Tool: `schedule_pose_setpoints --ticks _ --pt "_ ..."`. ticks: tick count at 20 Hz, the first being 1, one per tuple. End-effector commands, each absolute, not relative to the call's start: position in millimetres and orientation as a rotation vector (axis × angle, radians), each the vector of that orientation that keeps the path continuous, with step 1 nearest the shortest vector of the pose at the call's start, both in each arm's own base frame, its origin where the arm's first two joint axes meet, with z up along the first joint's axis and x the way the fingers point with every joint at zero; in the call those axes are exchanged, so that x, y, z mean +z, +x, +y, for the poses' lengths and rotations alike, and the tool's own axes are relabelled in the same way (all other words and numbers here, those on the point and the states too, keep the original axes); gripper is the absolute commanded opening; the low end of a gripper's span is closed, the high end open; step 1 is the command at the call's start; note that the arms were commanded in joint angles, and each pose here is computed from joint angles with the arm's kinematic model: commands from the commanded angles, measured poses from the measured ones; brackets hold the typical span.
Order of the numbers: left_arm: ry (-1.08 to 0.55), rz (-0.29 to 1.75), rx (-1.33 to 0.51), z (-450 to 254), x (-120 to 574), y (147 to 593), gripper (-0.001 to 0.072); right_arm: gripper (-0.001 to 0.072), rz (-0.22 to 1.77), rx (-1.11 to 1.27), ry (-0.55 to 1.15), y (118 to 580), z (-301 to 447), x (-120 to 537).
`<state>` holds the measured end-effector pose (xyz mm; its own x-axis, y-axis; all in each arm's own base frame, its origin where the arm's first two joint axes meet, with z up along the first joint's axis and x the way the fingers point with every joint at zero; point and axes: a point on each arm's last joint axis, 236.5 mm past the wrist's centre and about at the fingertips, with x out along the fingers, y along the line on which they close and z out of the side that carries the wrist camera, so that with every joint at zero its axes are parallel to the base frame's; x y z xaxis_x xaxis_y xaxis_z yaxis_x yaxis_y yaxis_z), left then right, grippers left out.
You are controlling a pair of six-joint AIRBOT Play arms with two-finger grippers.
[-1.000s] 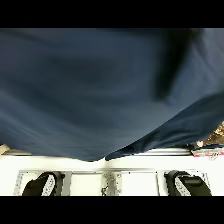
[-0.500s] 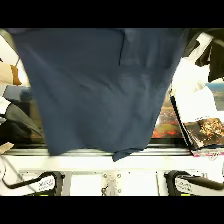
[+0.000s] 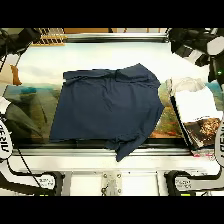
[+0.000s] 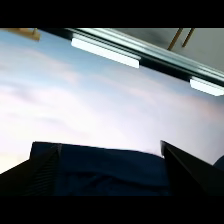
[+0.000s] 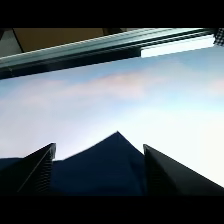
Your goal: Fold the clothes and pants, and hang the long-sleeved shirts on hangers.
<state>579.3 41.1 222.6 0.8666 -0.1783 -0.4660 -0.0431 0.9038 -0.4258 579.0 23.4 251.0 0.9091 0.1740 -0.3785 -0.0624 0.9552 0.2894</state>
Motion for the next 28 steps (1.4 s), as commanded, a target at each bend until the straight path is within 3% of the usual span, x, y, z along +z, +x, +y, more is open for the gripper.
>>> schedule_pose_setpoints --ticks 1,4,8,11,14,21,22,24,26,28 --pt "-0.449 0.785 -0.02 69.2 170.5 522.3 0.069 0.0504 0.624 0.155 0.161 526.7 14.4 222.4" --pt "-0.512 0.968 0.069 87.6 109.9 451.0 0.069 0.0505 0.932 0.141 0.175 449.1 7.1 146.9" --pt "-0.623 1.157 0.11 57.8 30.5 349.3 0.069 0.0512 1.319 0.004 0.415 325.4 10.2 17.9" --pt "-0.682 1.223 0.059 11.0 -5.1 301.4 0.069 0.0512 1.492 -0.027 0.551 260.2 33.6 -58.5" --pt "-0.681 1.23 -0.002 -25.1 -19.4 277.3 0.069 0.0512 1.52 -0.009 0.691 240.2 63.2 -94.9" --pt "-0.641 1.206 -0.059 -56.4 -21.9 262.9 0.069 0.051 1.516 0.075 0.623 248.2 109.7 -117.6" --pt "-0.636 1.21 -0.066 -58.5 -21.9 262.4 0.069 0.0486 1.511 0.083 0.61 249.5 112.5 -118.4" --pt "-0.63 1.212 -0.075 -61.7 -21.8 261.9 0.069 0.0093 1.493 0.1 0.59 253.9 112.9 -117.1" --pt "-0.63 1.214 -0.077 -62.2 -21.9 261.5 0.069 0.0015 1.457 0.112 0.513 268.1 101.8 -108.0" --pt "-0.629 1.221 -0.079 -62.5 -22.0 260.1 0.069 0.0015 1.422 0.084 0.369 290.4 72.2 -86.5"
